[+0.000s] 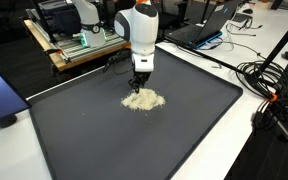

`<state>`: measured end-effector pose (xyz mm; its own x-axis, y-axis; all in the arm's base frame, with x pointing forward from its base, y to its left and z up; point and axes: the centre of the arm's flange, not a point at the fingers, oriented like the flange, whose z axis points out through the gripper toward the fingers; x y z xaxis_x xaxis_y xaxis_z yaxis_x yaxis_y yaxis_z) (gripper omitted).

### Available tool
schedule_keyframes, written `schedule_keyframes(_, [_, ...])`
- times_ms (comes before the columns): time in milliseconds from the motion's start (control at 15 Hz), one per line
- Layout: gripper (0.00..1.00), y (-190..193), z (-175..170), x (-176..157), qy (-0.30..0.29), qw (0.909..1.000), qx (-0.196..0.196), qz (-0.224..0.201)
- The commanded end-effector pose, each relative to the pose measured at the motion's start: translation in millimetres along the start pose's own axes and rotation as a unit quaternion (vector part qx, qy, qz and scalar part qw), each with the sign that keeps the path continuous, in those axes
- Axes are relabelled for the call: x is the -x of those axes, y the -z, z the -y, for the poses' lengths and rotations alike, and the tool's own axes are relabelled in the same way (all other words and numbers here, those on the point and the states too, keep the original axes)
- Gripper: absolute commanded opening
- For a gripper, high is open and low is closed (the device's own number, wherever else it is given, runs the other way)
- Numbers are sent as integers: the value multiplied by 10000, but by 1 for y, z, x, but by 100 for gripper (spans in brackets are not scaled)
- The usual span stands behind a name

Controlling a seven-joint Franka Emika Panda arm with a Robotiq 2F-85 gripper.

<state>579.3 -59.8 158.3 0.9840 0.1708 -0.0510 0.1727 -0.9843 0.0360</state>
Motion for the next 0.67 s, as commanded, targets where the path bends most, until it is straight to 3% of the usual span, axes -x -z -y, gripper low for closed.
schedule_keyframes(0, [5, 1, 3, -5, 151, 9998, -133, 59])
schedule_keyframes(133, [0, 1, 10, -6, 237, 9996, -145, 66])
schedule_keyframes(600, [1, 2, 19, -6, 349, 9992, -156, 80])
